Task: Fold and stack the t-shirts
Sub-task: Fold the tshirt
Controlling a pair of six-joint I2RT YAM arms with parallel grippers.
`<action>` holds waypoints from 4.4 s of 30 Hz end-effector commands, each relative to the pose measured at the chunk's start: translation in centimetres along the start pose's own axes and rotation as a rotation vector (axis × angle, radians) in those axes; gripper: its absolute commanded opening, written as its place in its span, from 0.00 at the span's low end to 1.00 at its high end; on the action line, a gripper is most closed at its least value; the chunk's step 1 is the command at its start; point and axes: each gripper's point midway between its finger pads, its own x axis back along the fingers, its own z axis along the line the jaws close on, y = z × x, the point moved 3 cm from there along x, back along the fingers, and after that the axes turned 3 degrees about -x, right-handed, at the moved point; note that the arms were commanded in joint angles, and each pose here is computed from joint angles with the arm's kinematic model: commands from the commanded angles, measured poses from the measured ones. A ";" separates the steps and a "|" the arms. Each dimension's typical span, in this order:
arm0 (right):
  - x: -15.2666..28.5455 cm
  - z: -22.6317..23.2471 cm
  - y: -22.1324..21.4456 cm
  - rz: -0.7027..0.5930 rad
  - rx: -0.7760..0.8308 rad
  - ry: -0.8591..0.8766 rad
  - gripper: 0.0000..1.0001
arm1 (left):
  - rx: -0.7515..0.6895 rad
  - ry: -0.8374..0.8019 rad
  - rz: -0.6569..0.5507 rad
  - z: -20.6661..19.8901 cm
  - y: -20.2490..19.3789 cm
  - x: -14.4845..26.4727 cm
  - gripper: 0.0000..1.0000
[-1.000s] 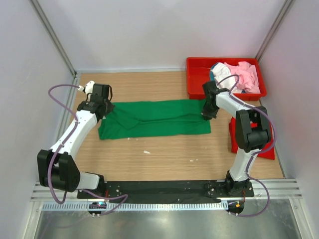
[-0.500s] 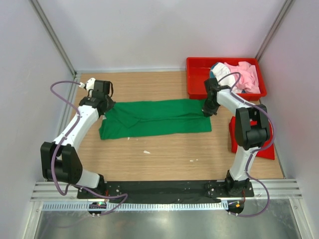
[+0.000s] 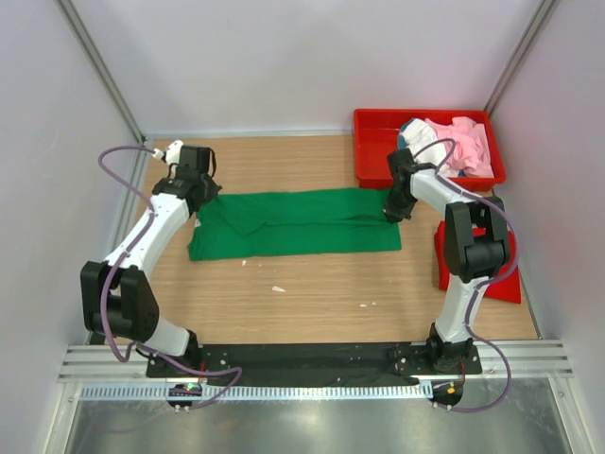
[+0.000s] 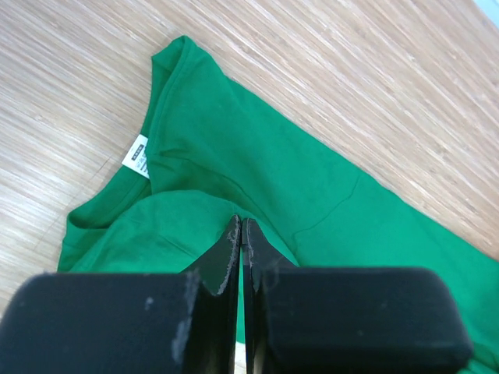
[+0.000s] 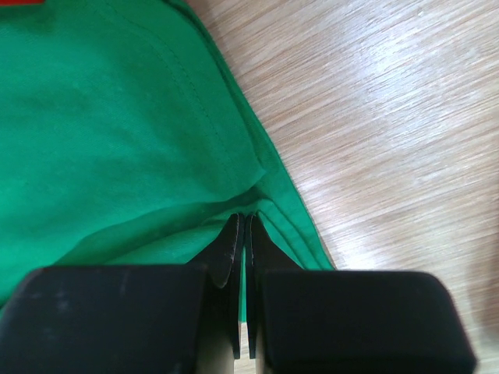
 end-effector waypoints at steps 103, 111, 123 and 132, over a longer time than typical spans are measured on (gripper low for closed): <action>9.3 0.6 4.9 -0.168 0.145 0.119 1.00 | -0.012 -0.163 0.063 -4.2 1.3 1.9 1.00; 11.1 -0.1 2.7 -0.203 0.186 0.170 1.00 | 0.196 -0.195 0.199 -2.6 -6.6 1.0 1.00; 9.8 0.2 1.0 -0.167 0.176 0.223 1.00 | 0.273 -0.222 0.217 -5.7 -8.6 -3.9 0.99; 8.8 0.1 1.1 -0.155 0.183 0.193 1.00 | 0.273 -0.169 0.211 -6.2 -8.9 -6.5 0.95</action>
